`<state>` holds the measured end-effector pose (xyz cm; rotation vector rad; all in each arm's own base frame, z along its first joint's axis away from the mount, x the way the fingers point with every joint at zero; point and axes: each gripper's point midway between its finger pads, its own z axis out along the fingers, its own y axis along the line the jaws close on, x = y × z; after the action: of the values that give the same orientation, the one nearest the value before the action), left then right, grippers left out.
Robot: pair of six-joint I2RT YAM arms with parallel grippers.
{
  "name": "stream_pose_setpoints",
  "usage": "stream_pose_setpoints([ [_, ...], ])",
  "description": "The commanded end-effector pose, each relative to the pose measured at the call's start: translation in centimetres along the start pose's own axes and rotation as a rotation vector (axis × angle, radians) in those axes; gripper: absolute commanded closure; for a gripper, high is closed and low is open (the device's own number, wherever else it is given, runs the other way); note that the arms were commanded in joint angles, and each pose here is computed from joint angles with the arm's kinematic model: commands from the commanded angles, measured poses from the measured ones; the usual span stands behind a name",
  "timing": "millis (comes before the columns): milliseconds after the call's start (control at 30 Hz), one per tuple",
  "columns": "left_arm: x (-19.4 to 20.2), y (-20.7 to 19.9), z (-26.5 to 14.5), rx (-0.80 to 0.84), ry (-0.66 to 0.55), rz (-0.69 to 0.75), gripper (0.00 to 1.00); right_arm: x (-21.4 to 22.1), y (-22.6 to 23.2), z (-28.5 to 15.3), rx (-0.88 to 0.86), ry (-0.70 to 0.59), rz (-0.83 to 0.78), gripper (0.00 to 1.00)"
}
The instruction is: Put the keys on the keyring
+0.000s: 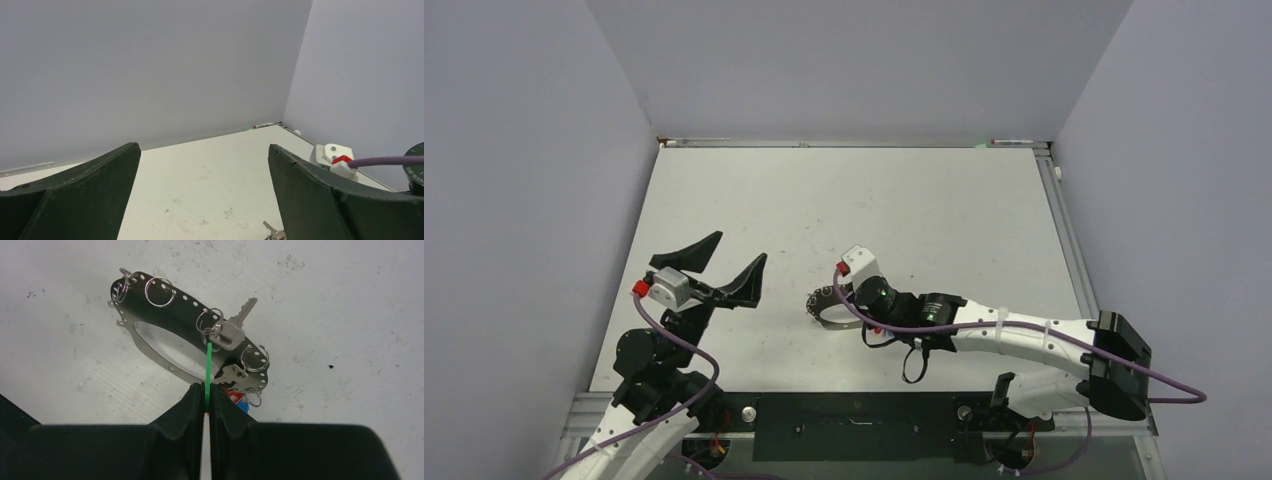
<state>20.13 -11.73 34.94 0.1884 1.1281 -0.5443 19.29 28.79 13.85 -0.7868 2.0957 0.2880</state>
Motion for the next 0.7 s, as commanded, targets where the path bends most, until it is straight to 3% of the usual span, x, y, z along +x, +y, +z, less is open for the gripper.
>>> stream_pose_setpoints([
  [0,-2.0,0.3,0.2,-0.018,-0.036,0.013,0.01,-1.3,0.5,1.1,0.019,-0.046,0.004,0.95],
  [333,-1.7,0.3,0.3,-0.019,-0.024,0.013,0.01,-2.0,-0.8,3.8,0.080,-0.045,-0.098,0.95],
  [667,-1.4,0.3,0.4,-0.021,-0.014,0.012,0.02,-1.9,-3.4,7.3,0.081,-0.008,-0.104,0.95],
])
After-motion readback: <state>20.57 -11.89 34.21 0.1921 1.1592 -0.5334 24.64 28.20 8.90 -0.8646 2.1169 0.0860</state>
